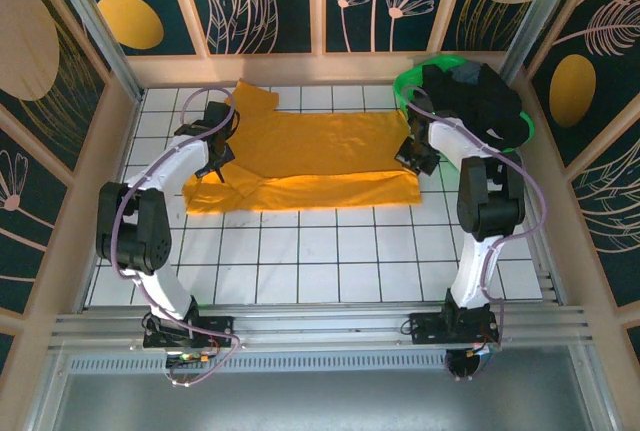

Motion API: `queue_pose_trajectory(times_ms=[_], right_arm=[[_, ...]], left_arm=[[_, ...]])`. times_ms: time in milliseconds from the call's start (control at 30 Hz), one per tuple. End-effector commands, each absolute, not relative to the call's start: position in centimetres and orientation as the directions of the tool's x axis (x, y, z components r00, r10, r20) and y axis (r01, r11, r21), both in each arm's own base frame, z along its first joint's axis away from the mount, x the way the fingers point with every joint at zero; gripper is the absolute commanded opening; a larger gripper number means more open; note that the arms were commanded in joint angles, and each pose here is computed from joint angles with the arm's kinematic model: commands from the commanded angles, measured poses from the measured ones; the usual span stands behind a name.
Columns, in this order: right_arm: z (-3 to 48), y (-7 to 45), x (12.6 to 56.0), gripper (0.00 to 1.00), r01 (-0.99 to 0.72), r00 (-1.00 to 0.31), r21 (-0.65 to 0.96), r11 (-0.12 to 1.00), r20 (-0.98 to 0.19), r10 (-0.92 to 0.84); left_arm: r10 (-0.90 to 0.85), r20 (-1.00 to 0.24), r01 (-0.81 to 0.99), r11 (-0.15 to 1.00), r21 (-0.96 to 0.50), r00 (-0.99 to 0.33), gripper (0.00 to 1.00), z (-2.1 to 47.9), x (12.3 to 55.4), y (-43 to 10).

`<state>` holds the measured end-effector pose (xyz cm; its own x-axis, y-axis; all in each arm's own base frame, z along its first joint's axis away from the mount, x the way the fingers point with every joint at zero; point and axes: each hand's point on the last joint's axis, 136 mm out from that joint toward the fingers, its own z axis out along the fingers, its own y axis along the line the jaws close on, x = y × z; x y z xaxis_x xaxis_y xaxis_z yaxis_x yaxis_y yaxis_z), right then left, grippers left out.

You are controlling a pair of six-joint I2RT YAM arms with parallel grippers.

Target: Fold and stack the t-shirts

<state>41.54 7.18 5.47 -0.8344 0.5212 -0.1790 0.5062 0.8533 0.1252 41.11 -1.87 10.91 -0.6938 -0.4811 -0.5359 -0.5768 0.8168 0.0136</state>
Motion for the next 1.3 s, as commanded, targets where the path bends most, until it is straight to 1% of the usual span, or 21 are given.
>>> queue_pose_trajectory(times_ms=[0, 33, 67, 100, 133, 167, 200, 233, 300, 400, 433, 500, 567, 633, 733, 767, 900, 967, 1033, 1167, 1267], right_arm=[[5.5, 6.4, 42.9, 0.0, 0.496, -0.835, 0.117, 0.861, -0.209, 0.509], [5.5, 6.2, 43.0, 0.07, 0.494, -0.836, 0.114, 0.862, -0.208, 0.507], [5.6, 6.0, 43.1, 0.26, 0.496, -0.835, 0.107, 0.862, -0.215, 0.507], [5.8, 5.6, 43.1, 0.39, 0.497, -0.833, 0.101, 0.862, -0.223, 0.507], [6.4, 5.4, 43.1, 0.49, 0.495, -0.83, 0.101, 0.863, -0.24, 0.504], [7.0, 5.2, 43.0, 0.55, 0.491, -0.827, 0.102, 0.865, -0.257, 0.5], [7.5, 5.1, 42.8, 0.58, 0.488, -0.824, 0.106, 0.866, -0.271, 0.498], [8.0, 5.0, 42.4, 0.63, 0.485, -0.821, 0.113, 0.867, -0.284, 0.496], [8.7, 5.0, 41.4, 0.65, 0.478, -0.818, 0.12, 0.87, -0.299, 0.491], [8.7, 5.5, 39.5, 0.64, 0.455, -0.829, 0.123, 0.882, -0.303, 0.47], [8.5, 6.0, 38.9, 0.62, 0.44, -0.837, 0.131, 0.888, -0.3, 0.458], [7.7, 7.1, 38.1, 0.53, 0.411, -0.852, 0.152, 0.899, -0.287, 0.438], [6.7, 8.3, 37.5, 0.39, 0.385, -0.869, 0.173, 0.907, -0.262, 0.419], [5.9, 8.7, 37.6, 0.31, 0.374, -0.876, 0.169, 0.912, -0.257, 0.407], [4.7, 9.5, 37.8, 0.27, 0.359, -0.889, 0.178, 0.916, -0.232, 0.394], [3.9, 9.5, 37.7, 0.27, 0.362, -0.894, 0.169, 0.917, -0.214, 0.393], [1.0, 9.2, 36.3, 0.24, 0.367, -0.914, 0.114, 0.923, -0.139, 0.381], [0.1, 8.8, 34.8, 0.24, 0.377, -0.918, 0.086, 0.922, -0.099, 0.385], [-0.2, 8.4, 33.1, 0.24, 0.388, -0.918, 0.062, 0.92, -0.07, 0.391], [-0.7, 7.8, 28.5, 0.25, 0.389, -0.921, 0.001, 0.921, 0.005, 0.389], [-0.7, 7.9, 25.1, 0.26, 0.38, -0.924, -0.013, 0.925, 0.051, 0.38]], left_arm=[[-0.458, -0.577, -0.561, 0.828, 0.0, -0.676, 0.0, 11.6, 43.1, -1.7], [-0.453, -0.576, -0.55, 0.835, -0.007, -0.68, 0.02, 11.5, 43.5, -2.0], [-0.447, -0.572, -0.544, 0.839, -0.001, -0.688, 0.13, 11.5, 43.6, -2.0], [-0.443, -0.572, -0.542, 0.84, 0.004, -0.691, 0.28, 11.6, 43.7, -2.0], [-0.446, -0.569, -0.547, 0.837, 0.009, -0.691, 0.5, 11.8, 43.5, -1.7], [-0.457, -0.559, -0.556, 0.831, 0.007, -0.691, 0.63, 11.7, 43.1, -1.3], [-0.473, -0.548, -0.564, 0.826, -0.002, -0.69, 0.7, 11.6, 42.6, -1.0], [-0.501, -0.534, -0.579, 0.815, -0.024, -0.681, 0.72, 11.5, 41.9, -0.6], [-0.549, -0.506, -0.603, 0.794, -0.069, -0.665, 0.71, 11.3, 40.4, 0.0], [-0.604, -0.448, -0.618, 0.774, -0.133, -0.66, 0.62, 10.1, 38.2, 0.1], [-0.617, -0.426, -0.621, 0.769, -0.15, -0.661, 0.58, 9.6, 37.7, 0.0], [-0.643, -0.386, -0.621, 0.758, -0.199, -0.662, 0.49, 8.7, 37.3, -0.7], [-0.671, -0.338, -0.629, 0.739, -0.241, -0.659, 0.38, 7.4, 37.3, -1.4], [-0.697, -0.301, -0.644, 0.717, -0.266, -0.651, 0.32, 6.3, 37.7, -1.7], [-0.721, -0.272, -0.67, 0.693, -0.267, -0.638, 0.29, 4.8, 38.2, -1.4], [-0.73, -0.241, -0.694, 0.684, -0.227, -0.64, 0.28, 3.2, 37.8, -1.0], [-0.781, -0.187, -0.772, 0.621, -0.136, -0.595, 0.24, -0.2, 35.0, 1.2], [-0.814, -0.161, -0.81, 0.577, -0.105, -0.559, 0.24, -1.1, 32.8, 2.3], [-0.827, -0.164, -0.829, 0.554, -0.072, -0.538, 0.25, -1.1, 30.7, 3.2], [-0.833, -0.183, -0.842, 0.537, -0.041, -0.522, 0.25, -0.2, 27.4, 4.2], [-0.838, -0.19, -0.851, 0.524, -0.023, -0.511, 0.26, 0.1, 25.3, 4.6]])
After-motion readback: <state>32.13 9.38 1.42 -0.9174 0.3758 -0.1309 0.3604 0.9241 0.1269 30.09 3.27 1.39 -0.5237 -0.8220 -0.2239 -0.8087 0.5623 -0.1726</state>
